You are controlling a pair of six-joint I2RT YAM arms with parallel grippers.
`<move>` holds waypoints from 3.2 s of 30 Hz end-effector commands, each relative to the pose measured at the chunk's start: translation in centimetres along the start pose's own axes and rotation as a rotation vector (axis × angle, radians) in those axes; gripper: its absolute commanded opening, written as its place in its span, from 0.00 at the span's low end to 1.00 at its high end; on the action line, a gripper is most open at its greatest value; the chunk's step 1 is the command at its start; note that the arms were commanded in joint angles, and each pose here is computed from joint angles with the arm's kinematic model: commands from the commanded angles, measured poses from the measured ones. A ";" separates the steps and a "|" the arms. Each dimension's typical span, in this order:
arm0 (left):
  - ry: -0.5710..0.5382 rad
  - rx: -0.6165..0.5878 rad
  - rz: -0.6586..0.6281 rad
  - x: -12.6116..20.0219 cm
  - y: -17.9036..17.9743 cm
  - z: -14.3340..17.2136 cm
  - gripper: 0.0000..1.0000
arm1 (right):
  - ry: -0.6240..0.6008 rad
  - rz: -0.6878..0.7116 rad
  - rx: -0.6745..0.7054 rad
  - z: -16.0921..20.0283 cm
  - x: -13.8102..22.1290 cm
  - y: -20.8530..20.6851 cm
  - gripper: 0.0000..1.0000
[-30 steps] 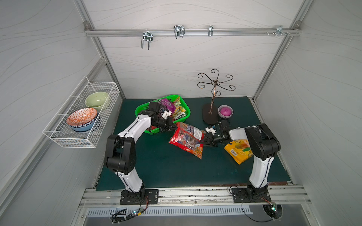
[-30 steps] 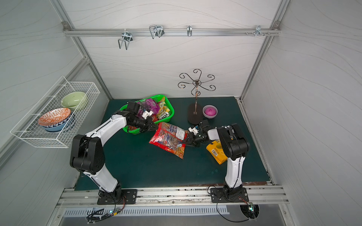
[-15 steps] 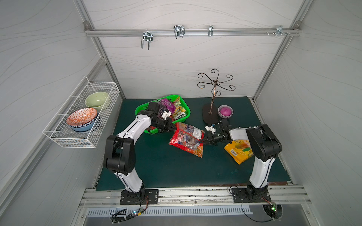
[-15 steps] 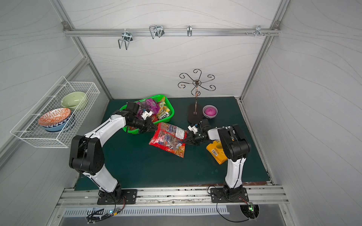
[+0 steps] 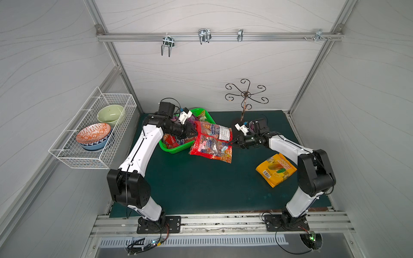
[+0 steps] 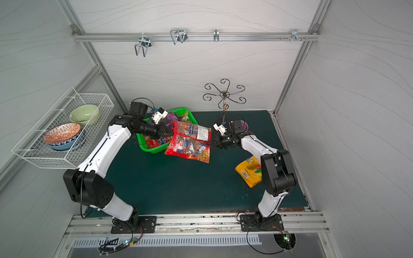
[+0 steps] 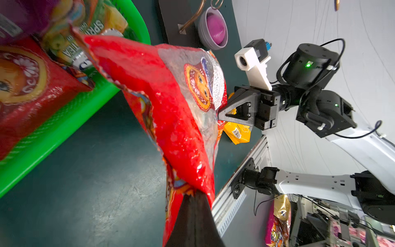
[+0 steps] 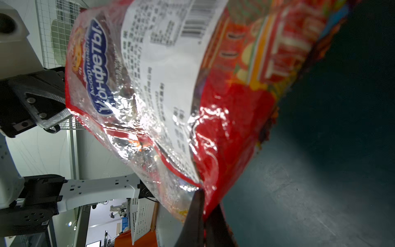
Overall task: Put the candies in the basket
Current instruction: Pick up the candy at the center of the board, then place the candy in the basket.
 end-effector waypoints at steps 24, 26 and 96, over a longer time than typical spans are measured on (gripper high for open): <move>-0.282 0.004 -0.485 9.7 11.2 -2.0 0.00 | -0.009 -0.031 0.315 -10.0 -11.4 9.0 0.00; -0.279 0.010 -0.495 9.5 11.7 -1.9 0.00 | -0.013 -0.028 0.329 -10.8 -12.6 8.8 0.00; -0.121 -0.091 -0.871 3.0 28.9 0.0 0.00 | -0.160 0.078 0.469 -13.0 -10.7 6.2 0.42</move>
Point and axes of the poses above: each gripper's point midway between its finger pads, its own x axis back along the fingers, its own y axis along the line the jaws close on, z = x × y, the point moved 3 cm from there along x, back along the fingers, and after that the axes turned 9 degrees about -x, right-handed, at the moved point
